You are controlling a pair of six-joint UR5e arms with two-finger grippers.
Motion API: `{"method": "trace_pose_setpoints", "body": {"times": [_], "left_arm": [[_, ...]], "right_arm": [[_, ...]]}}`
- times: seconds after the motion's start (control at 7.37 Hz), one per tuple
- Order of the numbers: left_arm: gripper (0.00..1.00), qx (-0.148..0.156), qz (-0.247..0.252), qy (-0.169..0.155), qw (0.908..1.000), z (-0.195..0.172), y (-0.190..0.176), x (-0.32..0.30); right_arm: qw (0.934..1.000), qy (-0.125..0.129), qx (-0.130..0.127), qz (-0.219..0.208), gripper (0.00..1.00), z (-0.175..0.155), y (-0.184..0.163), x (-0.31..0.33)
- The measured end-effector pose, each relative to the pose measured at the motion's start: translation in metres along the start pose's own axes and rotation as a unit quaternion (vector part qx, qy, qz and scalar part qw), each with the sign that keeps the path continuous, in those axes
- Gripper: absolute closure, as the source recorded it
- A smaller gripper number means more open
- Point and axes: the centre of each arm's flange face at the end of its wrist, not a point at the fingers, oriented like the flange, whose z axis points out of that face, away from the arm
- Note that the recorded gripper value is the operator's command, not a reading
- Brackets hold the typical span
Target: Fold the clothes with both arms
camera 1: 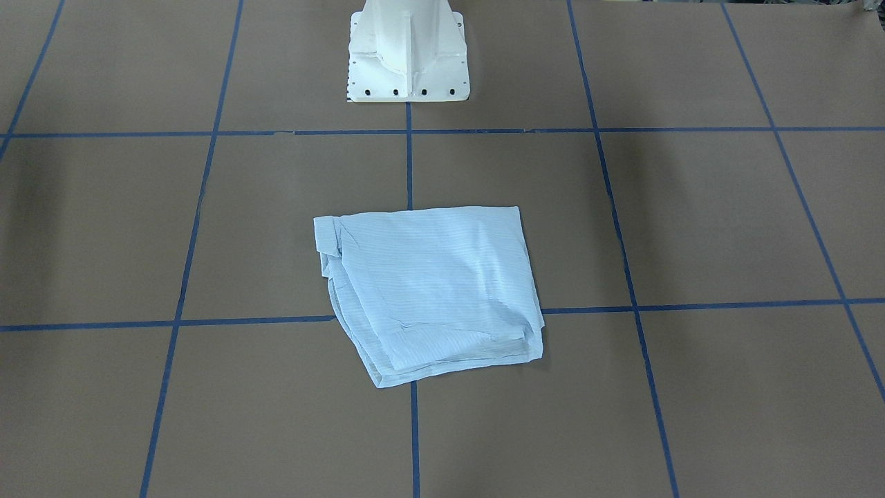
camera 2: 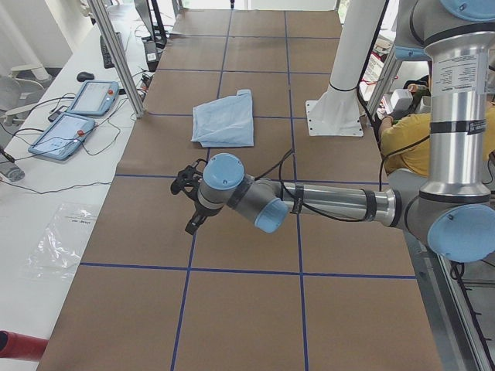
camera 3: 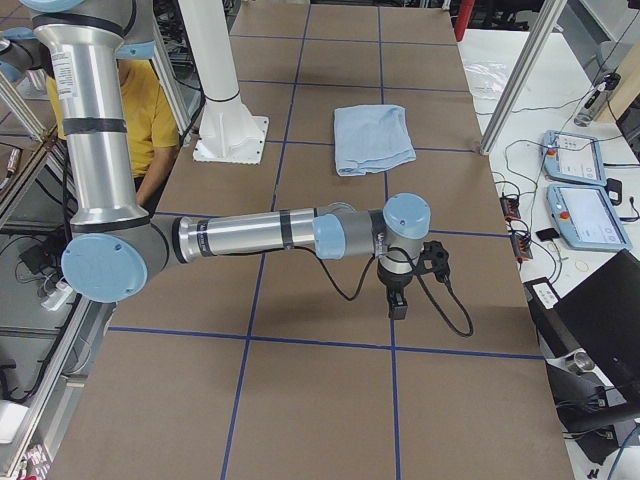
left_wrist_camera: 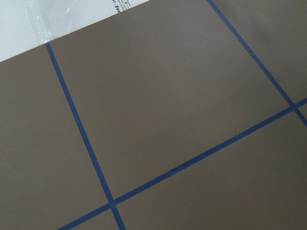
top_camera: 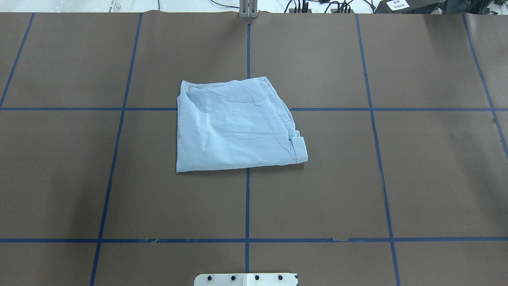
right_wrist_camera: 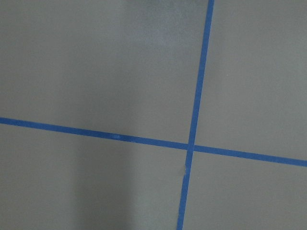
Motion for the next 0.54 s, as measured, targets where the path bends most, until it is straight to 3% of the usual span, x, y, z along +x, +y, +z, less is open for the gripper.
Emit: {"method": "trace_pose_setpoints", "body": {"times": [0.27, 0.54], "left_arm": [[0.00, -0.007, -0.007, 0.003, 0.9999, 0.002, 0.012, -0.002], [0.00, -0.005, -0.006, 0.002, 1.0000, 0.000, 0.016, -0.001]], "right_arm": [[1.0000, 0.002, 0.001, -0.005, 0.00, -0.001, 0.007, -0.003], [0.9996, 0.021, -0.014, -0.009, 0.00, 0.014, 0.012, -0.004]]}}
